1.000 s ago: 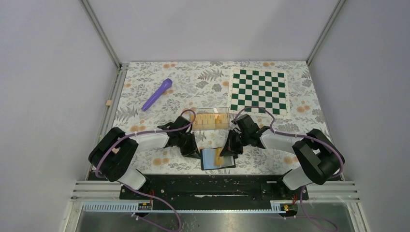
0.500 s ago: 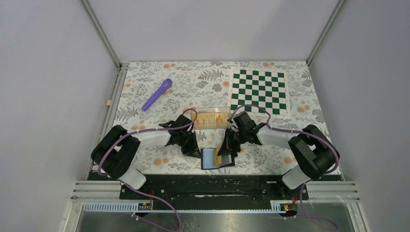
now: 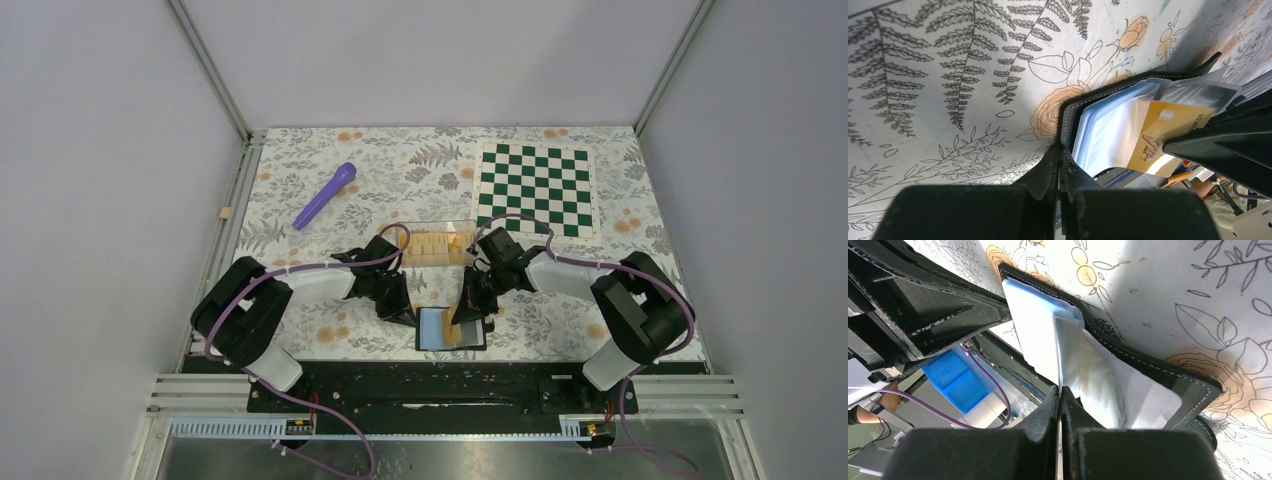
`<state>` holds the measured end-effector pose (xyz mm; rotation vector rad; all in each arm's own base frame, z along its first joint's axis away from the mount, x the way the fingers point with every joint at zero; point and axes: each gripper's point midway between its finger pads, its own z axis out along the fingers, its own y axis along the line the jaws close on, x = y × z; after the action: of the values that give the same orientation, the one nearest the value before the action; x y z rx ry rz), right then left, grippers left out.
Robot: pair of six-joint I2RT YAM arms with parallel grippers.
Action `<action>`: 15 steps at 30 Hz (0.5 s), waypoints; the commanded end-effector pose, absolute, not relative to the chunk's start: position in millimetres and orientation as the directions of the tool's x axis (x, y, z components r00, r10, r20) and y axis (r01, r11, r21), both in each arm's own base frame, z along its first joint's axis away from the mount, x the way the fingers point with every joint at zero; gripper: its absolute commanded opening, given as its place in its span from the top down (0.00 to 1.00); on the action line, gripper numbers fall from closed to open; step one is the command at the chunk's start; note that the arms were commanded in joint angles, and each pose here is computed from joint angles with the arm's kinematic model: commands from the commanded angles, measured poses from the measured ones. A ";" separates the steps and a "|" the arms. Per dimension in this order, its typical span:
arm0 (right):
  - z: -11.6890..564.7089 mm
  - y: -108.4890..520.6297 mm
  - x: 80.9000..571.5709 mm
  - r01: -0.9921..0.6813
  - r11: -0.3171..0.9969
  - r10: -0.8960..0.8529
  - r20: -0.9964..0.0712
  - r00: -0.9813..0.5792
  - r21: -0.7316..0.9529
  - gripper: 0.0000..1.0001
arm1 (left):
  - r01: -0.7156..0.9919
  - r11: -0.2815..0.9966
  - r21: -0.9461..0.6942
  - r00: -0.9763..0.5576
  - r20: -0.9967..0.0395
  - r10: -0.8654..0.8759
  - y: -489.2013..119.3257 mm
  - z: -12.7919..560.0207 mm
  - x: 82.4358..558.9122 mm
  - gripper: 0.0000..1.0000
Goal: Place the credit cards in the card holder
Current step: Insert the credit card into the card holder.
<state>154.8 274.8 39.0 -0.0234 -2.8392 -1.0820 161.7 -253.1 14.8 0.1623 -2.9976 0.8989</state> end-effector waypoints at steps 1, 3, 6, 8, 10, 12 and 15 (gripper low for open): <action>41.9 273.2 143.9 0.042 0.756 -0.058 0.130 -0.990 0.654 1.00 | -0.080 0.856 -0.511 -0.996 -0.003 -0.095 -248.5 6.4 170.8 1.00; 42.3 274.1 144.3 0.040 0.753 -0.061 0.131 -0.989 0.657 1.00 | -0.080 0.856 -0.511 -0.996 -0.002 -0.094 -248.2 6.5 170.6 1.00; 40.2 276.7 145.9 0.042 0.750 -0.068 0.139 -0.988 0.660 1.00 | -0.076 0.857 -0.510 -0.996 -0.004 -0.090 -248.7 6.9 171.4 1.00; 37.5 278.0 147.4 0.045 0.752 -0.070 0.148 -0.987 0.657 1.00 | -0.073 0.858 -0.509 -0.996 -0.003 -0.087 -249.2 7.6 171.3 1.00; 36.4 279.2 148.9 0.047 0.753 -0.068 0.148 -0.987 0.656 1.00 | -0.073 0.857 -0.510 -0.996 -0.006 -0.088 -249.4 9.0 171.9 1.00; 35.9 279.9 149.9 0.047 0.755 -0.060 0.140 -0.988 0.654 1.00 | -0.073 0.855 -0.513 -0.996 -0.007 -0.090 -250.1 10.3 172.3 1.00; 34.4 281.1 152.5 0.052 0.757 -0.043 0.129 -0.991 0.652 1.00 | -0.075 0.853 -0.516 -0.996 -0.009 -0.093 -250.5 11.8 173.0 1.00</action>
<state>153.0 276.3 34.6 -0.0154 -2.8074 -1.0614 162.5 -252.9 15.1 0.1460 -3.0003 0.8881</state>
